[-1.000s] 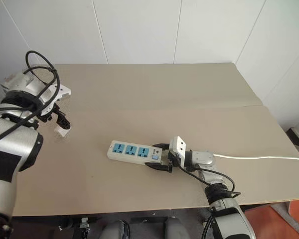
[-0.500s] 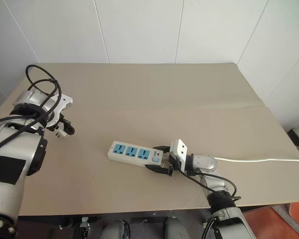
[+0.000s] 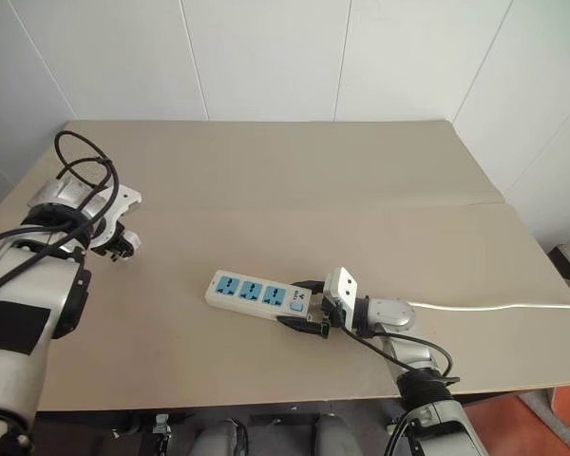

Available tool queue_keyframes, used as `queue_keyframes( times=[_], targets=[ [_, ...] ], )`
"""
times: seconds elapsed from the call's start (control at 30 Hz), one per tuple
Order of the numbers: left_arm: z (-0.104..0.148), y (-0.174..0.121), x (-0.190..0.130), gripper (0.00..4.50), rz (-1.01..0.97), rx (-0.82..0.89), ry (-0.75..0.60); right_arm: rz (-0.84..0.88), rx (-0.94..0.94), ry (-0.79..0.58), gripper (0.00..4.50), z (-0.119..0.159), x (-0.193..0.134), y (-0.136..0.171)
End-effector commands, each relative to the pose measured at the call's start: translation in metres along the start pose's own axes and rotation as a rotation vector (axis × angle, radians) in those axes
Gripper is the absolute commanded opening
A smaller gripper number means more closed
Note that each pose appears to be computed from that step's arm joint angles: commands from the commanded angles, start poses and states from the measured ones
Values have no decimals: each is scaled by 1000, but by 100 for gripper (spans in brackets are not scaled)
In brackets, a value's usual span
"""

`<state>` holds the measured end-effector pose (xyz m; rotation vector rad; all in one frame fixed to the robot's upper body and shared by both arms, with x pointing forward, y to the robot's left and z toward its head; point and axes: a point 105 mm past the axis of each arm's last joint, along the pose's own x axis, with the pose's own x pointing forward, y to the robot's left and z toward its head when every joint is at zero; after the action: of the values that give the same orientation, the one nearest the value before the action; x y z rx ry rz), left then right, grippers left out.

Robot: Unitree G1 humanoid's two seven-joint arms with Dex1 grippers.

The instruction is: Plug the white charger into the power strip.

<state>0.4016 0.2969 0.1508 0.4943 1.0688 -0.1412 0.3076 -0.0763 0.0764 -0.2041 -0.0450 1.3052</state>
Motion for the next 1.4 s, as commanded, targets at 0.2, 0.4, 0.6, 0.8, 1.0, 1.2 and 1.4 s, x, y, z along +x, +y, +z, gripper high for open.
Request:
queue_keyframes(
  times=[0.2, 0.4, 0.6, 0.8, 1.0, 1.2, 1.4],
  targets=[
    [13, 11, -42, 104, -115, 437, 46, 27, 63, 43, 342, -15, 1, 9],
    [15, 0, -57, 104, -244, 699, 41, 42, 71, 48, 342, -16, 3, 12],
    [21, -52, -57, 104, -452, 915, -135, 44, 72, 50, 342, -16, 4, 12],
    [-9, -90, -58, 104, -553, 1044, -94, 33, 75, 51, 342, -16, 4, 12],
    [-21, -89, -44, 104, -494, 1054, -24, 26, 79, 53, 342, -16, 3, 14],
    [-38, -90, -32, 232, -423, 1119, 6, 22, 82, 59, 342, -16, 2, 14],
    [-42, -91, -39, 408, -434, 1116, 11, 18, 84, 60, 342, -16, 3, 14]
  ],
)
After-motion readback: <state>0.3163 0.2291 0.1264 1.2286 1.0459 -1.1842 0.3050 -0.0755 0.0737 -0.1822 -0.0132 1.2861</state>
